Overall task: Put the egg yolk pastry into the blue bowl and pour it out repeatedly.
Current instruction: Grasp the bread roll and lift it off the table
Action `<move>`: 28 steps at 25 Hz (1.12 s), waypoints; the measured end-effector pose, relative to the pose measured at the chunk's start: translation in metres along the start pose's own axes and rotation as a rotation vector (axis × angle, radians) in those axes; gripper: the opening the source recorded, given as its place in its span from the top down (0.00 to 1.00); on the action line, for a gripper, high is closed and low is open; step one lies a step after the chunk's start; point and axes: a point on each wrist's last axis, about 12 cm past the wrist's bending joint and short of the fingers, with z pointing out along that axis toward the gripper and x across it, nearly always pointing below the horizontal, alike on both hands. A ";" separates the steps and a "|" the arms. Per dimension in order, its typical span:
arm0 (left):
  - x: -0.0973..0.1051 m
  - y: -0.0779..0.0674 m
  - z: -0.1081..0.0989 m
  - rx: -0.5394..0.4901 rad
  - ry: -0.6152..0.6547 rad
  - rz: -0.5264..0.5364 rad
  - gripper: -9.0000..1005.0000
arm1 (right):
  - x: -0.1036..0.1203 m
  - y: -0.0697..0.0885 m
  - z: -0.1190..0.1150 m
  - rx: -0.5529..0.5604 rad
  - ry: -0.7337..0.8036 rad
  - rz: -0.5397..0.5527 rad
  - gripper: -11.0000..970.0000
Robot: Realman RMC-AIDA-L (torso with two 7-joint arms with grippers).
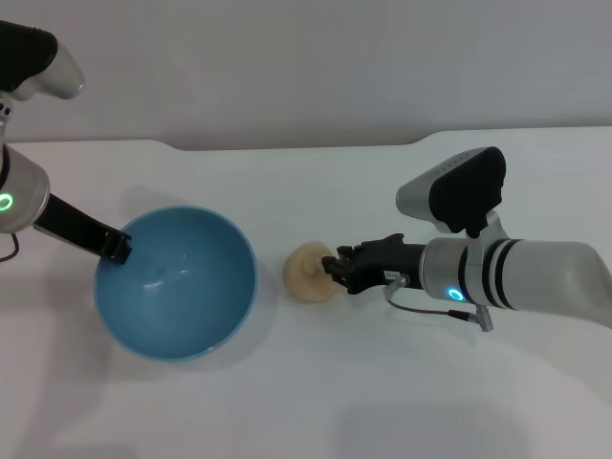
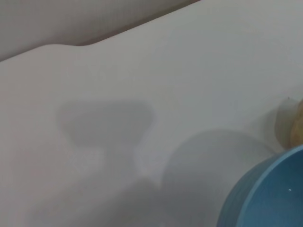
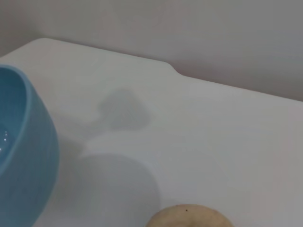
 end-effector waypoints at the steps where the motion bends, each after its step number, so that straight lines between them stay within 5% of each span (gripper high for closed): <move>1: 0.000 0.000 0.000 0.000 0.000 0.000 0.98 | 0.000 0.000 0.000 0.002 0.001 0.002 0.60; 13: -0.001 0.001 -0.001 -0.006 -0.006 -0.002 0.98 | -0.002 0.000 -0.002 -0.019 -0.013 0.014 0.99; 28: -0.007 -0.003 0.001 0.004 -0.003 0.011 0.98 | -0.007 -0.001 -0.004 -0.058 -0.003 0.061 0.95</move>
